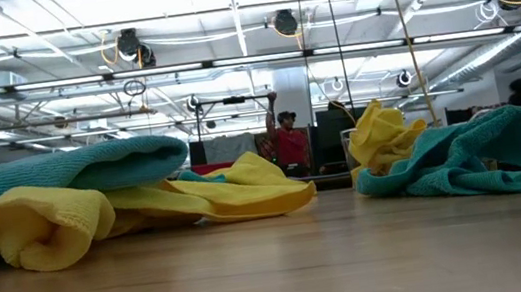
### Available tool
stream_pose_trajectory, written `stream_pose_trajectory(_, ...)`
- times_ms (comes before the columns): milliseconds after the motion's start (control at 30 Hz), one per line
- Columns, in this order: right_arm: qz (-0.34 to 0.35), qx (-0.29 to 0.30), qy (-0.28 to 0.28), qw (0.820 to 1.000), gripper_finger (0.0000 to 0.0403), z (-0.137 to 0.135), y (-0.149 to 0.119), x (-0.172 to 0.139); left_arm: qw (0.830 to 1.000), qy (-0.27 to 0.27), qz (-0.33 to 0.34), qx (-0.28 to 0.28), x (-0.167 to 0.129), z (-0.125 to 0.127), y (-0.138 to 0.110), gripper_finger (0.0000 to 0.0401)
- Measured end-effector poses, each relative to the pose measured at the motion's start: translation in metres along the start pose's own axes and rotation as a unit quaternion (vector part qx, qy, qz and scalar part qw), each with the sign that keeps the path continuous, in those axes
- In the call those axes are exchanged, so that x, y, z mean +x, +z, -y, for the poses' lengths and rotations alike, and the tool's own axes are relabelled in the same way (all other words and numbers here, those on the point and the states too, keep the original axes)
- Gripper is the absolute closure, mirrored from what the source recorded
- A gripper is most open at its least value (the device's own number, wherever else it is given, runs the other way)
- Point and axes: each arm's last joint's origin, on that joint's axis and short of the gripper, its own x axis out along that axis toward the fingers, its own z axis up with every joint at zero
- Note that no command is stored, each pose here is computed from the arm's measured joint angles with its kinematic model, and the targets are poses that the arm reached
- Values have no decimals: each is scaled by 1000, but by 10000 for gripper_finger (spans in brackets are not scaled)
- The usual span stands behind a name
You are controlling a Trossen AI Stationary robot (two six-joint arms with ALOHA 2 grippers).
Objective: Sort microfiber towel by color & place in baskets
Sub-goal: Put the blue microfiber cloth into the bottom transparent bin
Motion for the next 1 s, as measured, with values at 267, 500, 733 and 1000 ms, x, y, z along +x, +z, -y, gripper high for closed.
stream_pose_trajectory(267,-110,128,100,981,387,-6,-19,-22,995,-2,-91,-42,-2,6,-17,130)
stream_pose_trajectory(500,-169,209,124,955,387,-14,-29,-32,994,-1,-98,-46,-2,6,-18,130)
stream_pose_trajectory(733,-214,229,117,942,387,-26,-37,-26,994,10,-101,-45,-2,5,-19,130)
stream_pose_trajectory(1000,-259,194,70,944,387,-40,-46,7,994,14,-102,-46,-2,4,-19,130)
